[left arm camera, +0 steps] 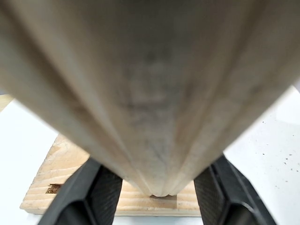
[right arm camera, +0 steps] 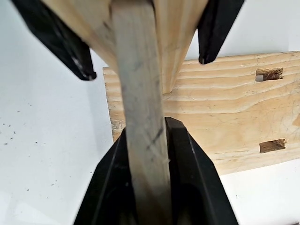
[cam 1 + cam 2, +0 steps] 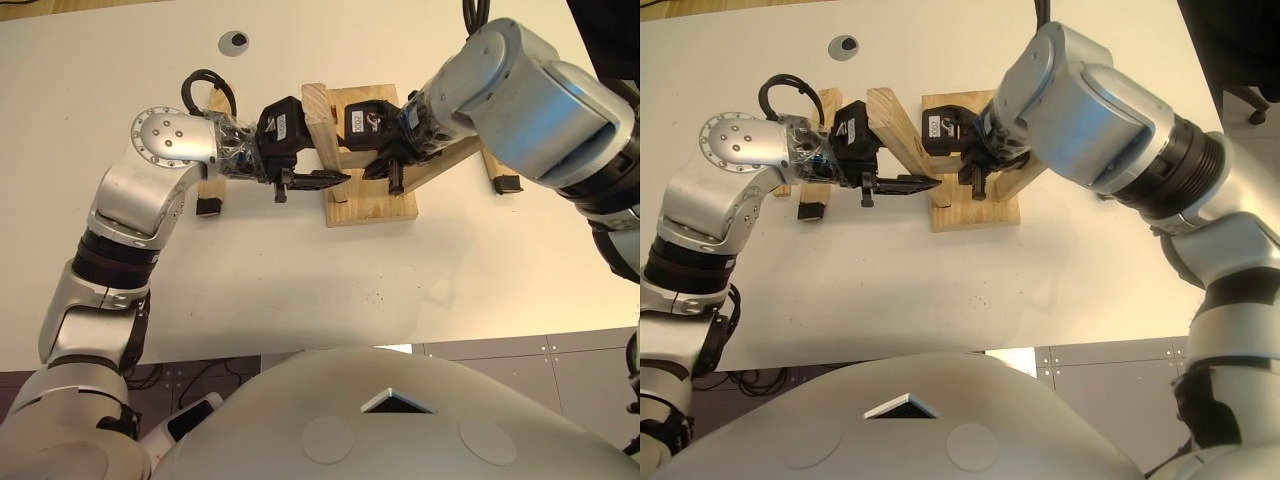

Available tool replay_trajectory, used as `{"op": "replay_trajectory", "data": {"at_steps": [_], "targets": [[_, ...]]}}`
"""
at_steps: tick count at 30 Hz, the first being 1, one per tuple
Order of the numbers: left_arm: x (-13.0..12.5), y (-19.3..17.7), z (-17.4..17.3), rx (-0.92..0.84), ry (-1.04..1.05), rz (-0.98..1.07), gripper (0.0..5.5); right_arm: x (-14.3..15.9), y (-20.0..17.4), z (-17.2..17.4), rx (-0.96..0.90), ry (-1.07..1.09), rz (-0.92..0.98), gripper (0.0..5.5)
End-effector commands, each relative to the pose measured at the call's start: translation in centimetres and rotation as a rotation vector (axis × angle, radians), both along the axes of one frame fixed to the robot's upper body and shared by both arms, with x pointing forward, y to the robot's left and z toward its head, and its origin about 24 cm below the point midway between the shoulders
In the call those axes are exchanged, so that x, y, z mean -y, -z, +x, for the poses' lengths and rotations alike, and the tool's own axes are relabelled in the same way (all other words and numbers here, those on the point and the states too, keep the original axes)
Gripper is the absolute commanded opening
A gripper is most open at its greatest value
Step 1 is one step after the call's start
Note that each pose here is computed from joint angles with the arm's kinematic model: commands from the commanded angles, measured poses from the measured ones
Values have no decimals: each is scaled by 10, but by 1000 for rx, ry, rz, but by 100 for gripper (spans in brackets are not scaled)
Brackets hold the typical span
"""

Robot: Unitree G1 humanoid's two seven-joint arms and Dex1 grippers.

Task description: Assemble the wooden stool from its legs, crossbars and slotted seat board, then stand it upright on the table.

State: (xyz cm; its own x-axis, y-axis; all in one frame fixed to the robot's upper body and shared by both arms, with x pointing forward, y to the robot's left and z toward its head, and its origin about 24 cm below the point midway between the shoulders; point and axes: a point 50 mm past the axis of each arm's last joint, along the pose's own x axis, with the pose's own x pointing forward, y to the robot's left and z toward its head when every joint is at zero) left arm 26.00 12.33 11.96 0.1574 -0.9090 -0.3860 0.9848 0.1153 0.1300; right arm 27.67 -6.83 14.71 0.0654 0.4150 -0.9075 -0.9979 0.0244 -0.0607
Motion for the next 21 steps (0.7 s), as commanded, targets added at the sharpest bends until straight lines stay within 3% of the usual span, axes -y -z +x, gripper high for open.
{"op": "replay_trajectory", "data": {"at_steps": [1, 6, 7, 12, 17, 21], "targets": [[13, 48, -19, -167, 107, 190, 201, -20, 42, -15, -191, 72, 49, 47], [-11, 107, -42, -312, 82, 348, 201, -16, -15, -9, -127, 83, 271, 52], [-12, 108, -44, -314, 88, 349, 201, -12, -30, -4, -72, 88, 302, 90], [-13, 86, -30, -231, 69, 305, 201, 24, -105, 7, 235, 78, 339, 167], [-24, 54, -17, -187, 1, 240, 201, 66, -155, 2, 439, 107, 342, 237], [-15, 29, -24, -141, -168, 173, 201, 120, -185, 14, 588, 413, 518, 288]]}}
